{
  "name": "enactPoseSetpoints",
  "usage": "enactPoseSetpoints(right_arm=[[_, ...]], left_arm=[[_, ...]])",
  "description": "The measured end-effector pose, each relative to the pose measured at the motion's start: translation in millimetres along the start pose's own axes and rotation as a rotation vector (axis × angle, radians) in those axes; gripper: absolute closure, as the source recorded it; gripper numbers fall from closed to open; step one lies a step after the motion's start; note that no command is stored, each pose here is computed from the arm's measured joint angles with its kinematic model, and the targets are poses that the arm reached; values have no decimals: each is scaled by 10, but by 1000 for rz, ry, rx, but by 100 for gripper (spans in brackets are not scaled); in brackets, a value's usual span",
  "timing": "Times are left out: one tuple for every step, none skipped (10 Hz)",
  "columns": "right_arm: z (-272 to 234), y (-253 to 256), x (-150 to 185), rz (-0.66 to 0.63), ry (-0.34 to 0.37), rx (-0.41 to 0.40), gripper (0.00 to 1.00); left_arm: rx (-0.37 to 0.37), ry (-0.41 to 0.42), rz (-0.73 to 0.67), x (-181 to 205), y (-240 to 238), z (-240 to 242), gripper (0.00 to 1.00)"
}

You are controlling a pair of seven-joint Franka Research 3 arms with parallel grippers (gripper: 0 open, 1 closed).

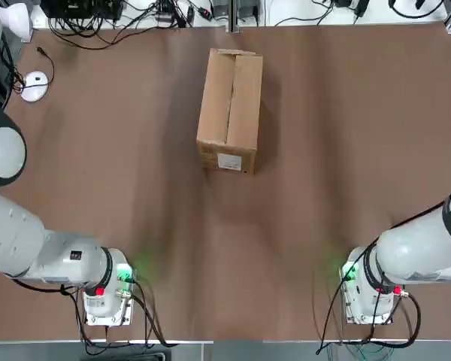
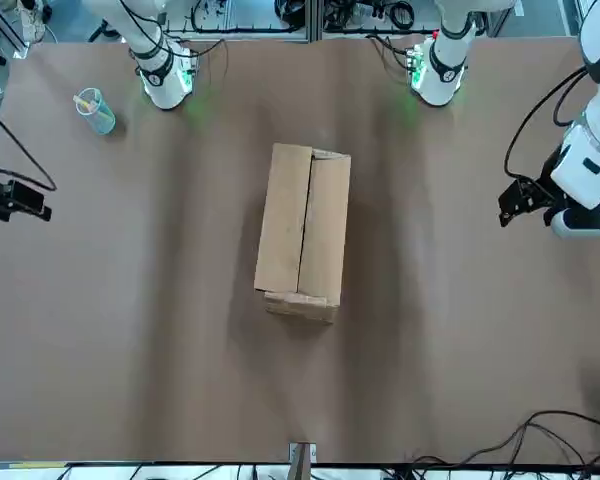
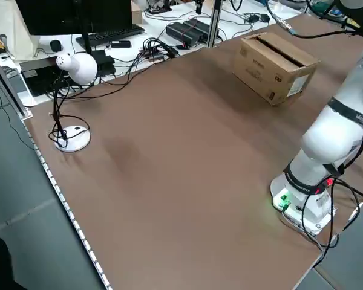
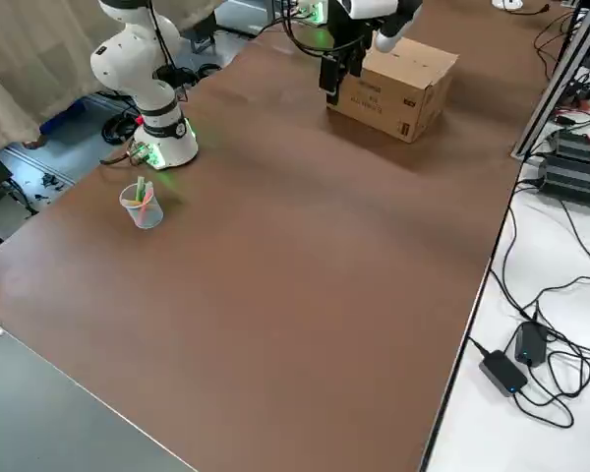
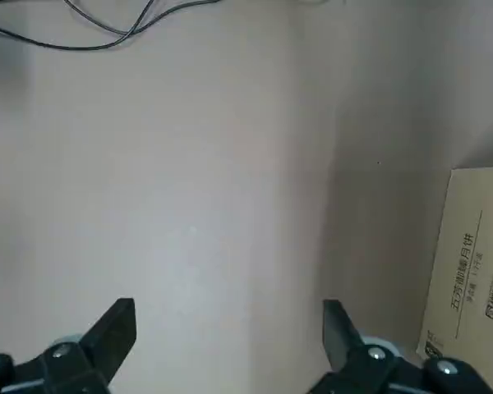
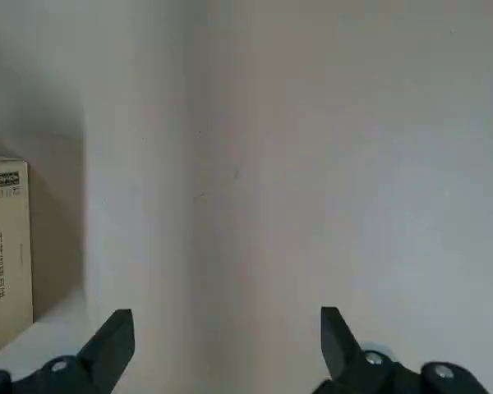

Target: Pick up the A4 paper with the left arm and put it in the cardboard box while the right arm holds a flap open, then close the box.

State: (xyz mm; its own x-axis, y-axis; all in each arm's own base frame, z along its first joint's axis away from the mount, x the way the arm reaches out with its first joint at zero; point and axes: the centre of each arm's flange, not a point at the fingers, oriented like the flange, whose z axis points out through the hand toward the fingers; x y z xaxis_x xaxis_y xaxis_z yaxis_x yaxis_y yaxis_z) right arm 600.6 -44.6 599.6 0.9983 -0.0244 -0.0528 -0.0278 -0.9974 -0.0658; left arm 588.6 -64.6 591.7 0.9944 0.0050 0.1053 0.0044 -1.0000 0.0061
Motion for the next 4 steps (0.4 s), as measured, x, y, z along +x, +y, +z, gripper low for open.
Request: enactPoseSetpoints(right_arm=[[23, -30, -11, -5, -1, 1, 0], [57, -49, -13, -8, 6, 1, 0], [120, -47, -13, -8, 9, 1, 0], [165, -40, -18, -6, 5, 0, 0]], left_arm=[[0, 0, 0, 0, 2, 1, 0], [0, 0, 0, -1, 3, 2, 0], [0, -1, 1, 0, 3, 4, 0], [0, -1, 1, -1, 4, 5, 0]])
